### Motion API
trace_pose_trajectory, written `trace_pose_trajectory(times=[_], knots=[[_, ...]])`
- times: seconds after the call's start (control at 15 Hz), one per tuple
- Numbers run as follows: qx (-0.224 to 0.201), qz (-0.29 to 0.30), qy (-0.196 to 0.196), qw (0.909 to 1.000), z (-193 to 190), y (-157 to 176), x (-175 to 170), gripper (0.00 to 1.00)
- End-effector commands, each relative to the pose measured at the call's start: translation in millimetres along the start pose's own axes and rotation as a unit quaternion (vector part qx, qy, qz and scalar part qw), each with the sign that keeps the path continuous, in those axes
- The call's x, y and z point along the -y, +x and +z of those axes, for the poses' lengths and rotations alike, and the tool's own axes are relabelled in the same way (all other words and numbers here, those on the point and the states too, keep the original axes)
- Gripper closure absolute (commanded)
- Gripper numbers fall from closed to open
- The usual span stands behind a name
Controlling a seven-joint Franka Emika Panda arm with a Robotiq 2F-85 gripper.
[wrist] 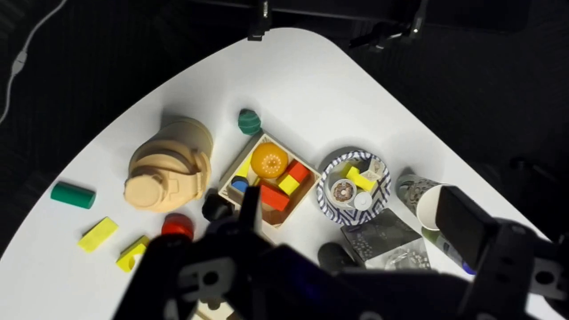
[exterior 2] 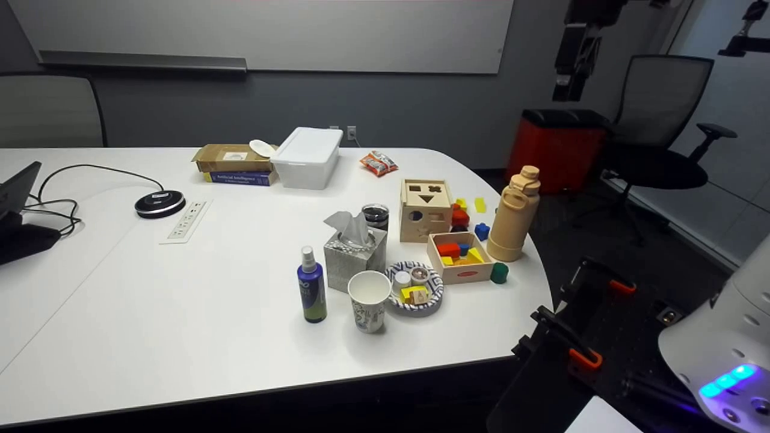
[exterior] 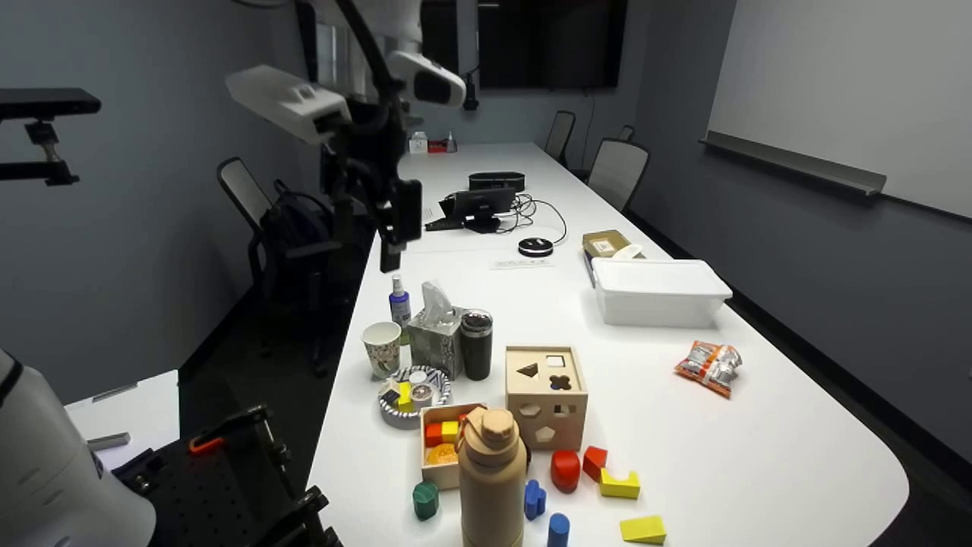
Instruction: Turn the lid on the beige bottle.
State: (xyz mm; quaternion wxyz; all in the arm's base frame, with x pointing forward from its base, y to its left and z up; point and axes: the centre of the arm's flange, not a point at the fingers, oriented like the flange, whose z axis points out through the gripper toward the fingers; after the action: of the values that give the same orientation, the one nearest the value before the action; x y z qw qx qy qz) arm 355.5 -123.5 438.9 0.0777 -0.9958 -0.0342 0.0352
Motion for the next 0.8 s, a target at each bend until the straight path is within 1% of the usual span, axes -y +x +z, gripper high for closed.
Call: trace_pose_trajectory(times=[0.0, 0.13, 0.53, 0.73], knots=[[-0.004, 0.006, -0.012, 0.9999, 47.0, 12.9, -42.8, 0.0], [-0.008, 0.024, -0.016, 0.9995, 70.2, 14.5, -62.3, 0.0], [0.001, 0.081, -0.039, 0.996, 120.3, 16.5, -115.5, 0.0], [-0.005, 0.099, -0.053, 0.9937, 137.3, 20.7, -133.3, 0.0]])
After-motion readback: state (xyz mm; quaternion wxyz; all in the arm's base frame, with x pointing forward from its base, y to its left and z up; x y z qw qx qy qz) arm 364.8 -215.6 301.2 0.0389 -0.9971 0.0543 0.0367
